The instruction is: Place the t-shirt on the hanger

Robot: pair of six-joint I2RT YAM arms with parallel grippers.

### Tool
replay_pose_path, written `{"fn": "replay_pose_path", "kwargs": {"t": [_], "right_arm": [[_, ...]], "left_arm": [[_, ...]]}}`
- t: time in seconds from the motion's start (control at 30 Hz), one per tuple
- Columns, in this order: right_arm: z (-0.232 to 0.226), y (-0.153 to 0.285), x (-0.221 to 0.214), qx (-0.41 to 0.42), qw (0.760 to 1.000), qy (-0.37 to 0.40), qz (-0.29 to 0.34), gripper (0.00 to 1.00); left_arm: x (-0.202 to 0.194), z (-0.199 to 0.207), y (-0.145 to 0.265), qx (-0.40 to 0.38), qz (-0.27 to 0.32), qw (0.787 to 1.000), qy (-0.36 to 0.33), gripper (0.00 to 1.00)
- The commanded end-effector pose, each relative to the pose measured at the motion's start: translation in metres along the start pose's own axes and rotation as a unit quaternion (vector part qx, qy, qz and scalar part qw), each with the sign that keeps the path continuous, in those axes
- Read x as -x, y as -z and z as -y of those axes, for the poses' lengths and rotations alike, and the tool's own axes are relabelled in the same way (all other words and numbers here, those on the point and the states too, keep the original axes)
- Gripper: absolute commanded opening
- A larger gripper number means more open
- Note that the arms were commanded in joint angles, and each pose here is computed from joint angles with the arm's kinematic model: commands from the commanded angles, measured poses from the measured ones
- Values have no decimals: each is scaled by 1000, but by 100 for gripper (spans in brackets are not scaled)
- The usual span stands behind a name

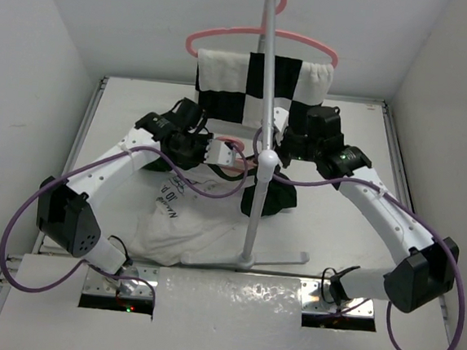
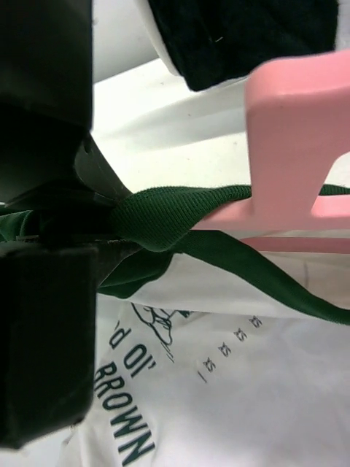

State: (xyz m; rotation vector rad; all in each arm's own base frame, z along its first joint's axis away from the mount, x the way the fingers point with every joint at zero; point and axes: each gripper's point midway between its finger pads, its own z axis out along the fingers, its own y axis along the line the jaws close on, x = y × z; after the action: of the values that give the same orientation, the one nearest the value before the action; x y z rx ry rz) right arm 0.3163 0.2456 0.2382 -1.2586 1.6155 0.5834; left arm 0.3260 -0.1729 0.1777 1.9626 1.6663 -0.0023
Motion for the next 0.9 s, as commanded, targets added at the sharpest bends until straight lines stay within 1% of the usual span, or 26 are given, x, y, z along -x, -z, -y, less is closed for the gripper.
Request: {"fn": "replay_pose_path", "kwargs": {"t": [0.0, 0.07, 0.13, 0.17, 0.2, 0.23, 0.3, 0.4, 0.5, 0.57, 0.6, 0.63, 0.67, 0.7, 0.73, 0.77, 0.8, 0.83, 0.87], "right_arm": [[-18, -10, 36, 80, 994, 8, 72, 56], [-27, -15, 26, 109, 992, -7, 63, 57], [-30, -24, 16, 122, 991, -12, 59, 60], [-30, -28, 9, 122, 991, -16, 54, 66], [-28, -34, 3, 125, 991, -23, 49, 68], [-27, -38, 6, 128, 990, -22, 55, 72], [-23, -48, -1, 134, 989, -41, 45, 73], [-10, -61, -11, 111, 992, -46, 32, 73], [-12, -70, -24, 112, 992, -59, 26, 73], [-17, -73, -34, 117, 991, -67, 19, 71], [-19, -74, -36, 117, 991, -68, 17, 68], [-19, -75, -39, 110, 991, -67, 20, 59], [-18, -76, -40, 104, 991, -74, 24, 54], [-16, -78, -43, 92, 993, -72, 28, 42], [-15, -79, -42, 90, 993, -76, 30, 35], [-15, -80, -43, 91, 992, -82, 29, 25], [-16, -81, -39, 100, 991, -84, 28, 11], [-15, -81, -39, 103, 990, -90, 24, 0], [-18, -81, -39, 114, 988, -98, 23, 0]], "left_arm": [[35, -13, 27, 25, 66, 997, -13, 0], [38, -12, 28, 23, 74, 997, -7, 0], [39, -10, 29, 17, 80, 997, -2, 0], [39, -9, 29, 15, 83, 996, 1, 0], [41, -6, 29, 9, 90, 996, 2, 0], [42, -5, 29, 6, 93, 996, 6, 0], [45, -4, 30, 2, 100, 995, 8, 0], [53, -8, 35, 6, 118, 993, 14, 0], [60, -8, 36, 2, 133, 991, 20, 0], [59, -9, 37, 4, 136, 990, 27, 0], [60, -10, 38, 3, 143, 989, 35, 0], [61, -11, 39, 1, 149, 988, 42, 0], [59, -13, 40, 2, 155, 987, 50, 0], [64, -13, 44, -4, 171, 984, 59, 0], [66, -14, 45, -6, 178, 982, 64, 0], [70, -14, 46, -9, 188, 980, 68, 0], [72, -14, 47, -11, 193, 978, 74, 0], [75, -16, 48, -10, 199, 977, 79, 0], [78, -19, 51, -6, 209, 974, 90, 0]]}}
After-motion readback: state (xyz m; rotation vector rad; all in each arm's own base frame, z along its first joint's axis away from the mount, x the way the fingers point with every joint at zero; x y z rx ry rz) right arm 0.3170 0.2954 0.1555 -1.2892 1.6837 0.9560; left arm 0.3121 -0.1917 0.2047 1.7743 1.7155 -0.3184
